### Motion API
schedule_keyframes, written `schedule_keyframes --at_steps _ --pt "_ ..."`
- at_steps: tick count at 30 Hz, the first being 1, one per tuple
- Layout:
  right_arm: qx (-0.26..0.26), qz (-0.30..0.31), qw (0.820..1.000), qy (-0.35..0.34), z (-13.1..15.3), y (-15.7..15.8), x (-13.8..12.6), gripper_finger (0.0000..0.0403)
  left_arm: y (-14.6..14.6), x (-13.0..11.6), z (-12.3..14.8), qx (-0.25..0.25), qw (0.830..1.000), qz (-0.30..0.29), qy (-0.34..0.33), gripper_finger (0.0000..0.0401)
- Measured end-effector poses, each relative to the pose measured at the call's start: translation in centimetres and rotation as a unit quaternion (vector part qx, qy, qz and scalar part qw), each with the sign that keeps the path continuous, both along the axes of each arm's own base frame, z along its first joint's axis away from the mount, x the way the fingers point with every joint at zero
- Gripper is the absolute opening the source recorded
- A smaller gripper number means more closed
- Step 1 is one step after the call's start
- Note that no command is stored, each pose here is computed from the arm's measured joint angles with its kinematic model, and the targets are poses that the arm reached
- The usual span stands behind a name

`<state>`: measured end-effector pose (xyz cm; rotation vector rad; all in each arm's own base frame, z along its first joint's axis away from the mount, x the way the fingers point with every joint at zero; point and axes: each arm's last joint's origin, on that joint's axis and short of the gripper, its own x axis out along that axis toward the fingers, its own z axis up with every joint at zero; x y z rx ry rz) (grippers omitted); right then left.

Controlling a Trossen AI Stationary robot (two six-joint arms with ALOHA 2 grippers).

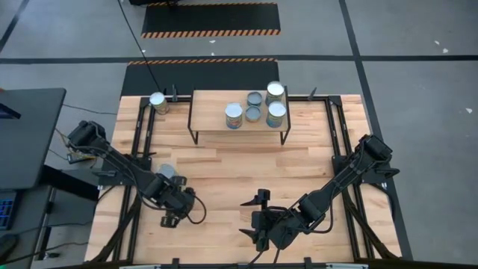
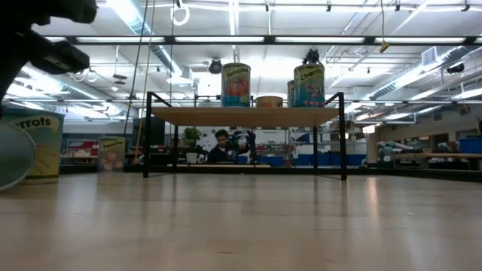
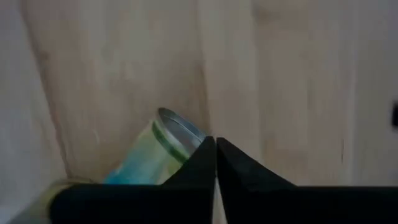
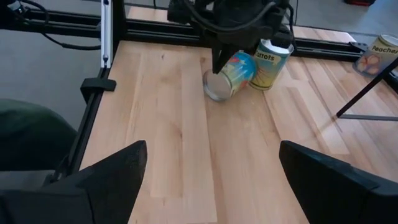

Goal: Pick and place cans onto a shelf
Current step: Put the big blue canned tomatoes on the shelf aligned with the other big blue canned tomatoes

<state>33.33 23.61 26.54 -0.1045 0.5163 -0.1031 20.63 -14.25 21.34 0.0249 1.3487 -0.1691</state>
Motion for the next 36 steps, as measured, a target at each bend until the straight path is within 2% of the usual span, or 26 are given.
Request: schedule_keyframes --at_steps 4,8,11,14,17,21,30,34,36 --pt "0.015 -0.010 1.000 -0.001 0.0 -0.2 0.1 0.0375 0.1 -0.1 0.8 -0.006 0.998 -0.051 0.024 0.0081" --pt "0.022 -0.019 1.000 -0.001 0.0 -0.7 0.5 0.0375 0.5 0.1 2.6 0.043 0.994 -0.101 0.014 0.0171" --pt "0.027 -0.020 0.999 0.002 0.0 -1.1 0.8 0.0375 0.6 0.1 2.6 0.065 0.989 -0.134 0.006 0.0244" --pt "0.038 -0.025 0.999 0.006 -0.1 -1.6 1.1 0.0375 0.7 0.0 1.7 0.057 0.989 -0.135 0.033 0.0308" --pt "0.044 -0.026 0.999 0.013 -0.2 -2.1 1.4 0.0375 0.9 0.4 0.9 0.053 0.989 -0.124 0.058 0.0353" --pt "0.046 -0.034 0.998 0.014 -0.2 -2.8 1.8 0.0375 1.1 0.7 0.7 0.032 0.989 -0.127 0.066 0.0375" --pt "0.045 -0.050 0.998 0.019 -0.3 -4.2 2.5 0.0375 0.9 1.0 0.8 0.027 0.986 -0.160 0.045 0.0378" --pt "0.050 -0.046 0.997 0.024 -0.3 -4.5 2.7 0.0375 0.8 1.1 0.8 -0.012 0.987 -0.155 0.052 0.0378" --pt "0.050 -0.046 0.997 0.024 -0.3 -4.5 2.7 0.0375 0.7 1.4 0.9 -0.015 0.988 -0.152 0.036 0.0378"
